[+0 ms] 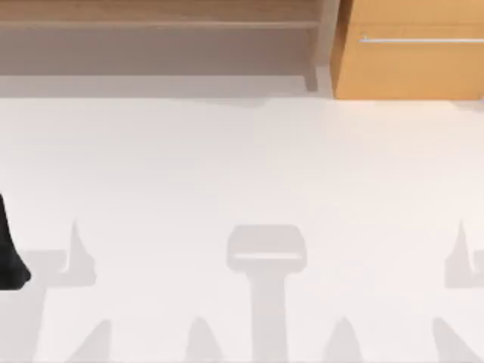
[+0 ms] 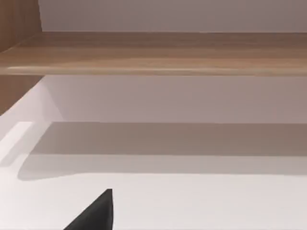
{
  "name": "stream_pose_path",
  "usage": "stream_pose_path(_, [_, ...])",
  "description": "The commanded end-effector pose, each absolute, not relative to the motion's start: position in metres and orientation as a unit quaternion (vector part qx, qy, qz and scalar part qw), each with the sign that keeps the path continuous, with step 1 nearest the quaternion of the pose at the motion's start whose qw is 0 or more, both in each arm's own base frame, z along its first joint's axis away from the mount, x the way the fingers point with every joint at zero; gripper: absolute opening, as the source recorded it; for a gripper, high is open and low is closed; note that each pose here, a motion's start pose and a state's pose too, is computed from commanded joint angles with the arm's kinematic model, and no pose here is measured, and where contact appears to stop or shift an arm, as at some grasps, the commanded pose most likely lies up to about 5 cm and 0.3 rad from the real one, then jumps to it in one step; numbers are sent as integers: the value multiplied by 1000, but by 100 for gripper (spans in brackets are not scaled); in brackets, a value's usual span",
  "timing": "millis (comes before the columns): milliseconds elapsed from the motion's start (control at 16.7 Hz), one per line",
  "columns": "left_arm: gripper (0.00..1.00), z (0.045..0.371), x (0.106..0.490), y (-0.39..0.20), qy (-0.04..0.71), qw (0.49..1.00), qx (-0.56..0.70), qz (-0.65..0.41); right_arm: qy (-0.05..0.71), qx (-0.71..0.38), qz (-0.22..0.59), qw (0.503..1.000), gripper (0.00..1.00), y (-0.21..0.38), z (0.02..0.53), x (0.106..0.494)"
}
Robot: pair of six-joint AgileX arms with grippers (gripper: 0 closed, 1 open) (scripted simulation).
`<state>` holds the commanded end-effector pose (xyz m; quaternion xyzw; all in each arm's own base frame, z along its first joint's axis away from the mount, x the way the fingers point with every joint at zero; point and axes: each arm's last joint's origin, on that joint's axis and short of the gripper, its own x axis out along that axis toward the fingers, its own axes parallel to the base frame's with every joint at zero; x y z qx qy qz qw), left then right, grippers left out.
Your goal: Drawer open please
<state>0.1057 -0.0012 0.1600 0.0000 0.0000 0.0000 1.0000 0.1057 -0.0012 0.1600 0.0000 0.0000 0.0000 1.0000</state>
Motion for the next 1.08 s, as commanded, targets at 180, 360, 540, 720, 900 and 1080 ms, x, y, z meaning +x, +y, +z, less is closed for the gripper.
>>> stream_pose_path(180, [100,160,106,-1,0,1000,0,0,-3,0,0,1000,100,-2,163,106])
stream_pose_path(360, [100,160,106,-1,0,1000,0,0,-15,-1,-1,1000,100,-7,184,109])
stream_pose_path(540, [100,160,106,-1,0,1000,0,0,-18,-3,-1,1000,100,-16,214,121])
stream_pose_path(720, [100,160,106,-1,0,1000,0,0,-14,-4,-1,1000,100,-34,245,146])
stream_pose_path(900, [100,160,106,-1,0,1000,0,0,-8,-4,-1,1000,100,-63,266,177])
stream_pose_path(1080, [100,160,106,-1,0,1000,0,0,-1,-1,-1,1000,100,-96,275,206])
